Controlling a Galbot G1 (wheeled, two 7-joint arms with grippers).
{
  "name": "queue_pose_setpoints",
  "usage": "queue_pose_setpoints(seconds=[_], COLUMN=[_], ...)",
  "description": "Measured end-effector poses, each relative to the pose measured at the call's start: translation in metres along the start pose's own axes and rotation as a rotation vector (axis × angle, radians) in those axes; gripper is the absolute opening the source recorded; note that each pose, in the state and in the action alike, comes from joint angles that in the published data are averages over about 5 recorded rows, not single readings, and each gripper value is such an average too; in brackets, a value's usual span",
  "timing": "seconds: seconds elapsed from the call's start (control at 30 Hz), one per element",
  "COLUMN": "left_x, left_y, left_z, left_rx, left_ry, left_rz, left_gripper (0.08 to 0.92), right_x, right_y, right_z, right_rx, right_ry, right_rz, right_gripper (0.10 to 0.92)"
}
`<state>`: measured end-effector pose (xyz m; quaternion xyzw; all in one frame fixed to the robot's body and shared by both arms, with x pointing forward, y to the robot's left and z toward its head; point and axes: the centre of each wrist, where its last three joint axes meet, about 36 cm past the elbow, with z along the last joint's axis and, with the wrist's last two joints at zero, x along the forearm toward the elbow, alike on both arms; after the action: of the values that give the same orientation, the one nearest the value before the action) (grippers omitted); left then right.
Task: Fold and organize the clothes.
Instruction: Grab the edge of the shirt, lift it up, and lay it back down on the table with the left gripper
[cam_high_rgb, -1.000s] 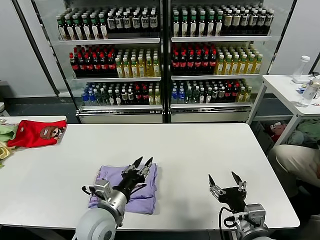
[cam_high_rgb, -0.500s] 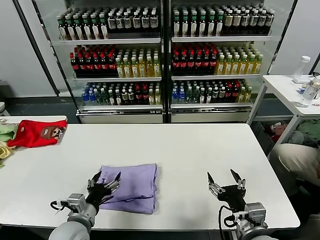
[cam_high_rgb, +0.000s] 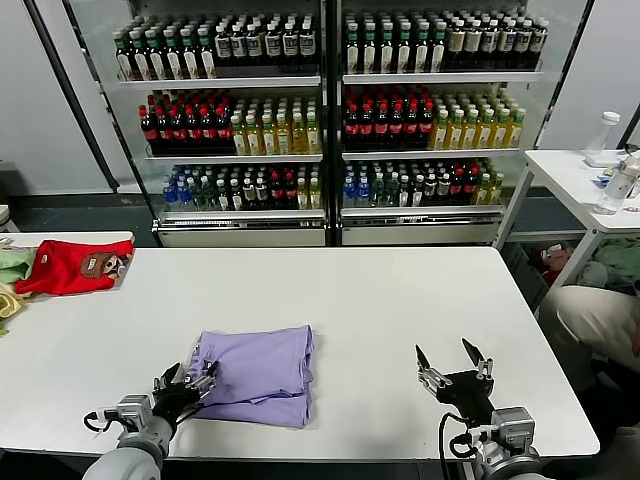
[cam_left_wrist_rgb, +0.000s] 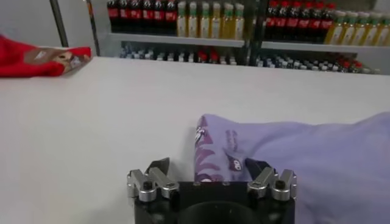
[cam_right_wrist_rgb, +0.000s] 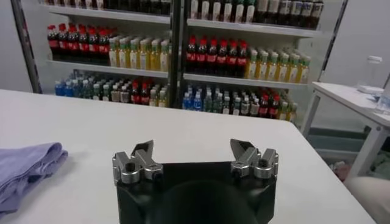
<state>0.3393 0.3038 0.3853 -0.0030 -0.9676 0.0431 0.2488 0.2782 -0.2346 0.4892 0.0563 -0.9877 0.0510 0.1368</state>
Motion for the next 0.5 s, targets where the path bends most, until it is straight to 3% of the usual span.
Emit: queue_pose_setpoints(seconds=[0.5], left_x=[-0.0012], left_y=[0.0057], left_z=[0.0061], left_rx=[0.125], left_ry=[0.03], left_rz=[0.06], left_gripper=[0.382], right_x=[-0.0013], right_y=[-0.0007], right_z=[0.0003], right_rx=[-0.002], right_ry=[-0.002], right_rz=[0.0], right_gripper=[0.823])
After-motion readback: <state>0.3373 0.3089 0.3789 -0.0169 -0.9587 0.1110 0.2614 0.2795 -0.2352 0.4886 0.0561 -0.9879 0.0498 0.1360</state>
